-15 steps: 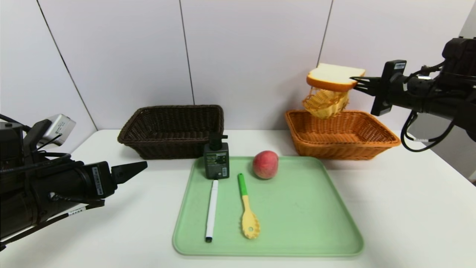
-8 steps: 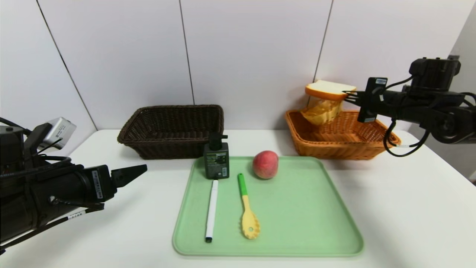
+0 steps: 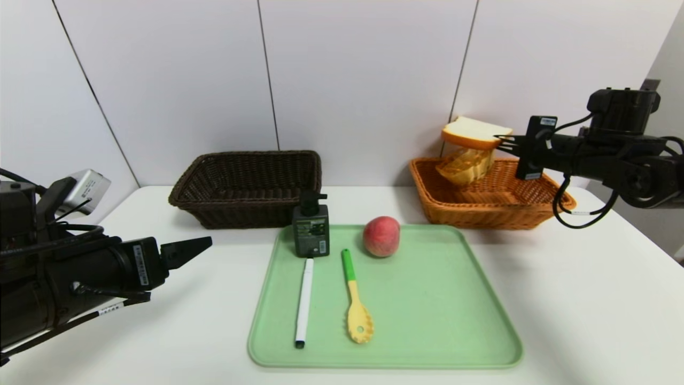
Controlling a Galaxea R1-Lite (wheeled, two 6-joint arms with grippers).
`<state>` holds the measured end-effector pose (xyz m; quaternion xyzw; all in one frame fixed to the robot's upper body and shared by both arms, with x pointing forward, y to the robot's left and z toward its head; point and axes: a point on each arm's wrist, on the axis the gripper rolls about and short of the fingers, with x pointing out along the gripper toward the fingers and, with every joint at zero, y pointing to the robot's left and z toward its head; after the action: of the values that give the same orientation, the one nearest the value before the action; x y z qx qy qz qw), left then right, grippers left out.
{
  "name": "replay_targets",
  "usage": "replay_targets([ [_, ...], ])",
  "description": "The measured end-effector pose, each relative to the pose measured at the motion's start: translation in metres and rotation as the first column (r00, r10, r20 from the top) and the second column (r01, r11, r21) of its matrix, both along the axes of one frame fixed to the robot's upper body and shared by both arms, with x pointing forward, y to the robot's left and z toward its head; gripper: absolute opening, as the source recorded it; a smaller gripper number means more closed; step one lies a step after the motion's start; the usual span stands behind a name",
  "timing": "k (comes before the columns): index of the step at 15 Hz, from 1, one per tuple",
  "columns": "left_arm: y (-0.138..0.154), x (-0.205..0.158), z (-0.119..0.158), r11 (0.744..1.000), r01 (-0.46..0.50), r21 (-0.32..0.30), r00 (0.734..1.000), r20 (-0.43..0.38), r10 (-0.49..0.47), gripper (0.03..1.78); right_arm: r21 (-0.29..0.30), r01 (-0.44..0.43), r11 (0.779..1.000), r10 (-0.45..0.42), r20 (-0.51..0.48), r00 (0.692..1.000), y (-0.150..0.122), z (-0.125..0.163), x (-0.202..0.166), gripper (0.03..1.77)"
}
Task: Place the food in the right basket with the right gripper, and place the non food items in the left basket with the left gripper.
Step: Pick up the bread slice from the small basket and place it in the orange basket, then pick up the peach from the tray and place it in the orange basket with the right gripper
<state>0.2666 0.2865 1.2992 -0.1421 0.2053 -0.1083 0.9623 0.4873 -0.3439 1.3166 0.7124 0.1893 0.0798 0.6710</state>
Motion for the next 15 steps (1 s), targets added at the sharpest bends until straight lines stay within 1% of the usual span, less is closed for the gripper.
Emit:
replay_targets([
  [1,0.0,0.0,0.0,1.0,0.0,0.0,1.0,0.001,0.0,1.69,0.0,0.0,1.0,0.0,-0.003,1.0,0.0,0.0,-0.001,0.15],
  [3,0.0,0.0,0.0,1.0,0.0,0.0,1.0,0.001,0.0,1.69,-0.001,-0.002,1.0,0.002,0.003,1.0,0.001,0.001,-0.002,0.51],
  [4,0.0,0.0,0.0,1.0,0.0,0.001,1.0,0.001,0.0,1.69,-0.001,-0.004,1.0,0.004,0.002,1.0,0.001,0.001,-0.003,0.64],
  [6,0.0,0.0,0.0,1.0,0.0,0.001,1.0,0.001,0.0,1.69,-0.002,-0.002,1.0,0.002,0.004,1.0,0.001,0.002,-0.004,0.89],
  [8,0.0,0.0,0.001,1.0,0.001,0.001,1.0,0.002,-0.001,1.69,-0.003,-0.003,1.0,0.003,0.004,1.0,0.001,0.003,-0.006,1.08],
  [11,0.0,0.0,0.0,1.0,0.0,0.0,1.0,0.001,0.0,1.69,-0.004,-0.002,1.0,0.002,0.013,1.0,0.001,0.009,-0.013,1.28],
  [15,0.0,0.002,0.008,1.0,-0.003,0.0,1.0,0.028,0.003,1.69,-0.01,-0.003,1.0,0.004,0.04,0.999,0.001,0.026,-0.034,1.45],
])
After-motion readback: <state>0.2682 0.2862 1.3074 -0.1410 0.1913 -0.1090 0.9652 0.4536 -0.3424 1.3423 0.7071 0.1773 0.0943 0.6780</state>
